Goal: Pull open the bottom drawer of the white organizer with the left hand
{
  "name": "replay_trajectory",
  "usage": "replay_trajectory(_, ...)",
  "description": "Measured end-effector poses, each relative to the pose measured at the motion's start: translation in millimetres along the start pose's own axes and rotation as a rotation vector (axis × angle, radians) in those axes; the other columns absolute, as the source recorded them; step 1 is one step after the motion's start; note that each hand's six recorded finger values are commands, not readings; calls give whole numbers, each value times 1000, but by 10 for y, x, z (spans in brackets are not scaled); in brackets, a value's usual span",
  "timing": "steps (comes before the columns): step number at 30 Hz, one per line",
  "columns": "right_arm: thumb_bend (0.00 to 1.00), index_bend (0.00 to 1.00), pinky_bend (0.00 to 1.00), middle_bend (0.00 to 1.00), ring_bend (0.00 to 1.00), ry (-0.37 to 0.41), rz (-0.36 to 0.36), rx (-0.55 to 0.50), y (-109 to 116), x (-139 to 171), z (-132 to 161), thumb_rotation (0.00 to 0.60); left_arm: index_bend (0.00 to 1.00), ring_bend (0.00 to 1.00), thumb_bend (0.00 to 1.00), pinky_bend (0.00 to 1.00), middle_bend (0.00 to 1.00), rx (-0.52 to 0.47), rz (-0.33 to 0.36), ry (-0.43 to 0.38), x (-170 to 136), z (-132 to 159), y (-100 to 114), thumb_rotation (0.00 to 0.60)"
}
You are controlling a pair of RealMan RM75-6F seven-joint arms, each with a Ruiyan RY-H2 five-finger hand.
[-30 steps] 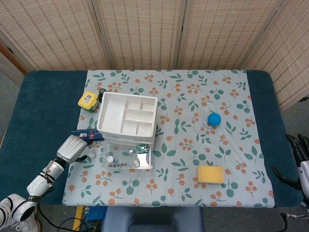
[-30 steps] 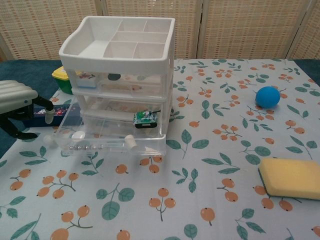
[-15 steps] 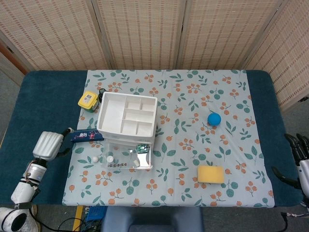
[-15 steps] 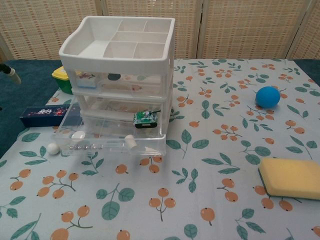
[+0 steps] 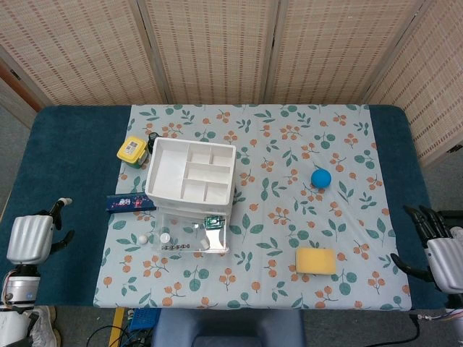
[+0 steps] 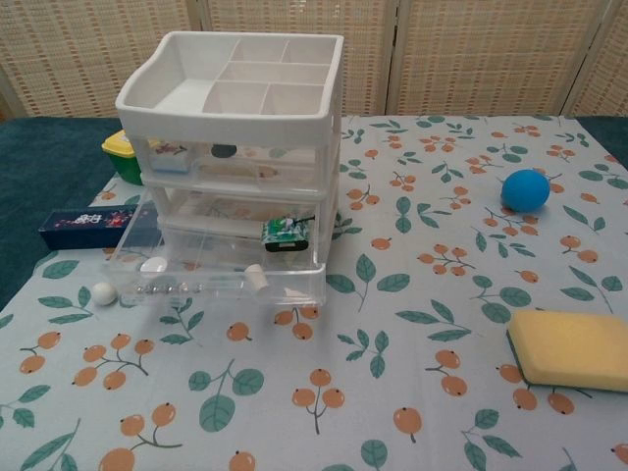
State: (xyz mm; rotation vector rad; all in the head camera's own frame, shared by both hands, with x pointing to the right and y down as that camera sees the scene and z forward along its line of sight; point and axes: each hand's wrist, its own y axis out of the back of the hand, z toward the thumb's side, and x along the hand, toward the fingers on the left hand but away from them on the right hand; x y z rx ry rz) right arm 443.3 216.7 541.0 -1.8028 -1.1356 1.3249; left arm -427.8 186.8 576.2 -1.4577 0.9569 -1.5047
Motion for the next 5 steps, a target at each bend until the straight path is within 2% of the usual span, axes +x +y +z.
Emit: replay_trajectory(5,262,0,0,101,0,27,26,-13,-87,-56,60,600,279,595,233,745,633,11,-20,-19,-188,46,6,600)
